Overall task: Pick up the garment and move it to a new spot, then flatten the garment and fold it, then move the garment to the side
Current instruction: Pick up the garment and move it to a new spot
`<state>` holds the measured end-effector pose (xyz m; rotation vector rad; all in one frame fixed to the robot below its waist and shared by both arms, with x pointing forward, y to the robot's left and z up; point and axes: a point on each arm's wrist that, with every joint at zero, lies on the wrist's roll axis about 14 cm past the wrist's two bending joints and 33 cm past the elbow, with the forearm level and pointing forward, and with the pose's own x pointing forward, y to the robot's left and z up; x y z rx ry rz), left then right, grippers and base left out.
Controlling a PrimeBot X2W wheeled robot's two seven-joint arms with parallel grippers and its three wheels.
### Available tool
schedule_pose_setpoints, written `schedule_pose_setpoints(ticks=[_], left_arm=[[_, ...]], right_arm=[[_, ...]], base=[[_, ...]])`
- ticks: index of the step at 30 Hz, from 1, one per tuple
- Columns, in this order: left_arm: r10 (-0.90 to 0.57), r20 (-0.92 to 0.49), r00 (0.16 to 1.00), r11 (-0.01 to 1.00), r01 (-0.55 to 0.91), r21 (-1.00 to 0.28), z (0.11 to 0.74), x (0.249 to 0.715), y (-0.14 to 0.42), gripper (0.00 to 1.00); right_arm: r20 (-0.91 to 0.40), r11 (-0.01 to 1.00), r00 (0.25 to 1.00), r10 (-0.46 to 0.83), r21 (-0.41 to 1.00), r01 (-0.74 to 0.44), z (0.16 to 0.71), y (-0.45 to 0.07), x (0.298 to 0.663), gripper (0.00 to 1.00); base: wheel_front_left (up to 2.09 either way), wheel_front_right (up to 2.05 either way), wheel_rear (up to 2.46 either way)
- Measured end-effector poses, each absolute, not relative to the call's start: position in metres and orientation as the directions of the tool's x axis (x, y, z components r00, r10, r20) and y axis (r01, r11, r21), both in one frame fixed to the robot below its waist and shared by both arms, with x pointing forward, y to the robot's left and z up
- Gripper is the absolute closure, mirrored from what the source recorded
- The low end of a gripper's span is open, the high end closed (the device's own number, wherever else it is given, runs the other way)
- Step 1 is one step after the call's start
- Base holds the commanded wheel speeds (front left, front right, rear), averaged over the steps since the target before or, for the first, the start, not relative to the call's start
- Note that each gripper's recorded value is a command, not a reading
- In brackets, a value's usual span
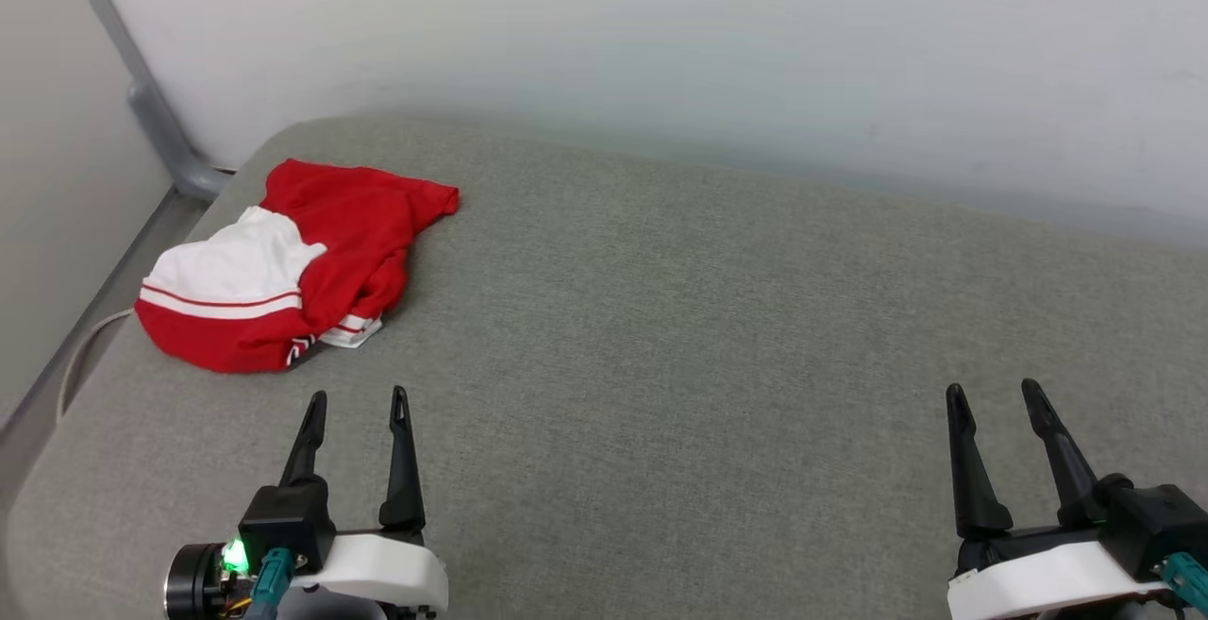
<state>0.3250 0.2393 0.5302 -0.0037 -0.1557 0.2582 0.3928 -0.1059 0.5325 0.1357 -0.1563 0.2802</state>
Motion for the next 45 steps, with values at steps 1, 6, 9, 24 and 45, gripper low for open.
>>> schedule_pose_setpoints(ticks=[1, 6, 9, 24, 45], left_arm=[[0.266, 0.152, 0.952, 0.964, -0.266, -0.025, 0.53, 0.322, 0.243, 0.0], [0.322, 0.15, 0.935, 0.946, -0.322, -0.027, 0.53, 0.309, 0.259, 0.0], [0.353, 0.148, 0.924, 0.935, -0.354, -0.026, 0.529, 0.301, 0.268, 0.0], [0.491, 0.139, 0.86, 0.87, -0.491, -0.035, 0.527, 0.261, 0.307, 0.0], [0.543, 0.143, 0.827, 0.838, -0.545, -0.028, 0.53, 0.242, 0.324, 0.0]], right_arm=[[0.17, 0.949, 0.946, 0.275, 0.112, -0.296, 0.532, -0.102, 0.394, 0.0], [0.165, 0.931, 0.931, 0.326, 0.113, -0.346, 0.53, -0.083, 0.399, 0.0], [0.162, 0.919, 0.92, 0.358, 0.114, -0.378, 0.529, -0.07, 0.401, 0.0], [0.153, 0.854, 0.858, 0.49, 0.114, -0.508, 0.524, -0.017, 0.408, 0.0], [0.145, 0.814, 0.82, 0.553, 0.118, -0.569, 0.52, 0.01, 0.407, 0.0]], base=[[0.0, 0.0, 0.0], [0.0, 0.0, 0.0], [0.0, 0.0, 0.0], [0.0, 0.0, 0.0], [0.0, 0.0, 0.0]])
